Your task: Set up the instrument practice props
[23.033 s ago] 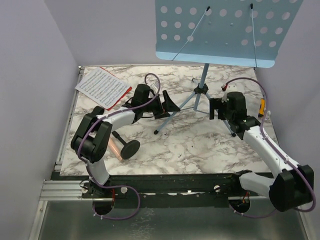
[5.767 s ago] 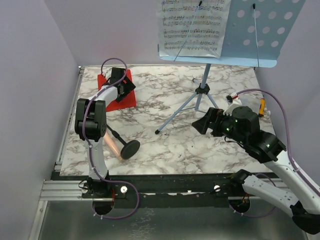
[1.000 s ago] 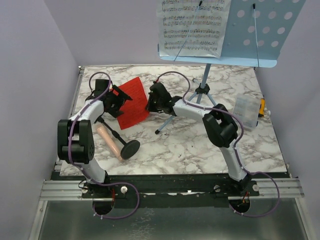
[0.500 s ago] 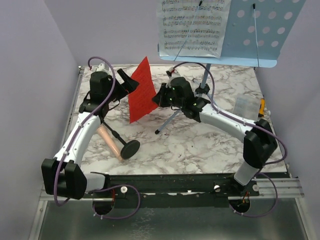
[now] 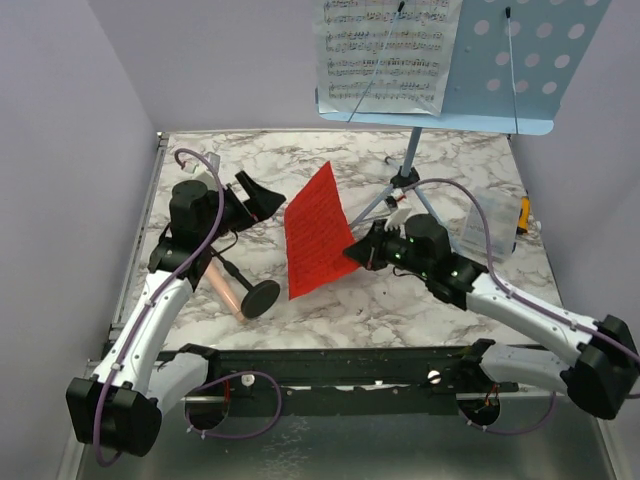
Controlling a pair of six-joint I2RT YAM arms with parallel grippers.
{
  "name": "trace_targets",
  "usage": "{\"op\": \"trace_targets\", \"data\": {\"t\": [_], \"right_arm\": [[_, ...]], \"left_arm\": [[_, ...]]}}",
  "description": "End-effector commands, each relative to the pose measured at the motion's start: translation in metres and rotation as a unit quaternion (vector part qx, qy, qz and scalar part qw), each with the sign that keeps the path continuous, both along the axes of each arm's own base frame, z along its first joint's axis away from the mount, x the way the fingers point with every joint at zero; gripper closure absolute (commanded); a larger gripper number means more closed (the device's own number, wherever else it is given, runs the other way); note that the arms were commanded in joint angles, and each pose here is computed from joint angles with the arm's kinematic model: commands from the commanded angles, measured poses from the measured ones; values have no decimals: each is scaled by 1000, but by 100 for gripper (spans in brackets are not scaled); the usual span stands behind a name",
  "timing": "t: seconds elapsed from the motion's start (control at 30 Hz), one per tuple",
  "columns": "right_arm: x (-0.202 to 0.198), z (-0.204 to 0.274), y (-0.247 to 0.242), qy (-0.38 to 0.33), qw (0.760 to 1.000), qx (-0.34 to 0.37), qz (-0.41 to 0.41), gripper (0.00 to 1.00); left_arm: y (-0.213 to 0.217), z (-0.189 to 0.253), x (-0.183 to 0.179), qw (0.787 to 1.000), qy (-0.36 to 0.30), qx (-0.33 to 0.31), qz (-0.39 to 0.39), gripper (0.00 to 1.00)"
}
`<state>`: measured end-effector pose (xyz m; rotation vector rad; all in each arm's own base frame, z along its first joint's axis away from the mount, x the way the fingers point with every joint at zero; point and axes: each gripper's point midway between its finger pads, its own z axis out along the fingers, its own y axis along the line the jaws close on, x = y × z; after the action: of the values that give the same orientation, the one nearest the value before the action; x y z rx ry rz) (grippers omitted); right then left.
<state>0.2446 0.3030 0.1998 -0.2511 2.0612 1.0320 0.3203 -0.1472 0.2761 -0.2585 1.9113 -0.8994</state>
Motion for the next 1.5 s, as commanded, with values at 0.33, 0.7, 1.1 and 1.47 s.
{"op": "trace_targets", "data": {"t": [0.33, 0.7, 1.1, 1.47], "right_arm": [[-45, 41, -23, -29, 991, 131, 9, 100], [-83, 78, -45, -130, 968, 206, 56, 99], [-98, 103, -59, -193, 949, 242, 64, 99], [-103, 119, -64, -221, 937, 262, 66, 99]], "left_arm": [[-35, -55, -75, 973, 151, -156, -78, 1], [-34, -48, -86, 968, 158, -183, -73, 1], [-62, 45, -115, 937, 10, -278, -212, 32], [-56, 63, -109, 937, -66, -300, -164, 67]]}}
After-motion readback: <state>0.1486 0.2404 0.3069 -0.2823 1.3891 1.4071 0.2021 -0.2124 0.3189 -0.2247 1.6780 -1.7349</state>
